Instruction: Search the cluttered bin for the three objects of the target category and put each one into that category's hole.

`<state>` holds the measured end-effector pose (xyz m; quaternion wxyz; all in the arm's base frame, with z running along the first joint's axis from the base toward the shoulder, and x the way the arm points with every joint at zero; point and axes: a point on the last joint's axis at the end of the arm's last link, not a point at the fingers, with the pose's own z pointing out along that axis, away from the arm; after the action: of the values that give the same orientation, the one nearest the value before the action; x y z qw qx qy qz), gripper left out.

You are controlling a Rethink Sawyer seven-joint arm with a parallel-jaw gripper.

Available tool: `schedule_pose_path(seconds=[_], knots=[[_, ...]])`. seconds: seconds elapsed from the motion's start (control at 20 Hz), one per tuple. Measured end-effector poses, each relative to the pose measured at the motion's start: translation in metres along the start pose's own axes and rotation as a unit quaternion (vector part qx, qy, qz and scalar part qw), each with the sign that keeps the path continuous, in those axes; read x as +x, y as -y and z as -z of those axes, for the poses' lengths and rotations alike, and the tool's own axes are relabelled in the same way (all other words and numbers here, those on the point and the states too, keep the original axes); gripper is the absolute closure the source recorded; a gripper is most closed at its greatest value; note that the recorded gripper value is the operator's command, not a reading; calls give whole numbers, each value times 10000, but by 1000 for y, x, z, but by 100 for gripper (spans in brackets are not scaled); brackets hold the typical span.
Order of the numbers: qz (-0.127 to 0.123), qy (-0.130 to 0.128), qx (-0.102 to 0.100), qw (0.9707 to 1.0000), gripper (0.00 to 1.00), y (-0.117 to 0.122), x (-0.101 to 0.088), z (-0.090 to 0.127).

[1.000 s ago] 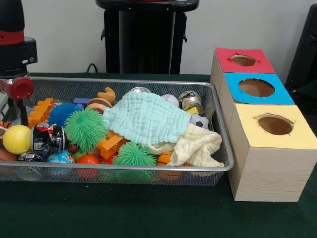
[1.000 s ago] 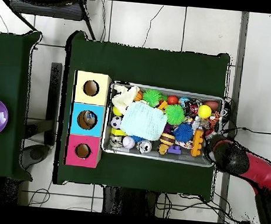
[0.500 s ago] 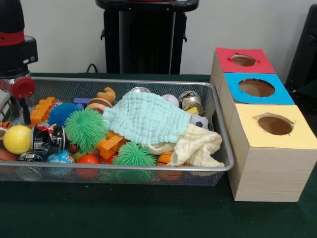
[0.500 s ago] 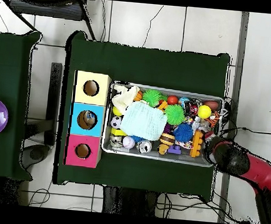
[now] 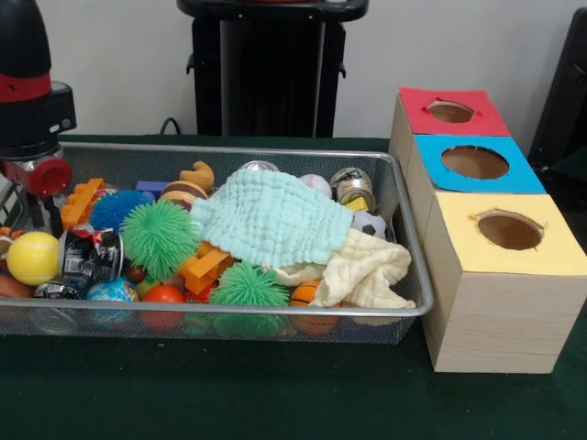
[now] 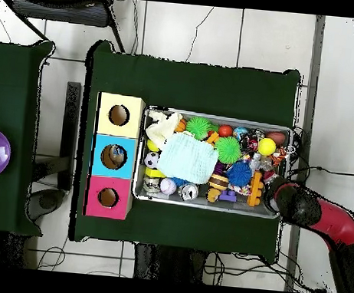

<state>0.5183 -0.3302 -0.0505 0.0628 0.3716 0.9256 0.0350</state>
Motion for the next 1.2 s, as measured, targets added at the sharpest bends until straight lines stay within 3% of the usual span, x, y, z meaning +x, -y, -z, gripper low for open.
schedule_pose_path(seconds=[0.75, 0.8, 1.2], knots=[[146, 110, -3, 9998, 0, -1, 0, -2], [172, 140, -6, 9998, 100, -2, -1, -3], [195, 323, -99, 9992, 100, -4, -8, -4]])
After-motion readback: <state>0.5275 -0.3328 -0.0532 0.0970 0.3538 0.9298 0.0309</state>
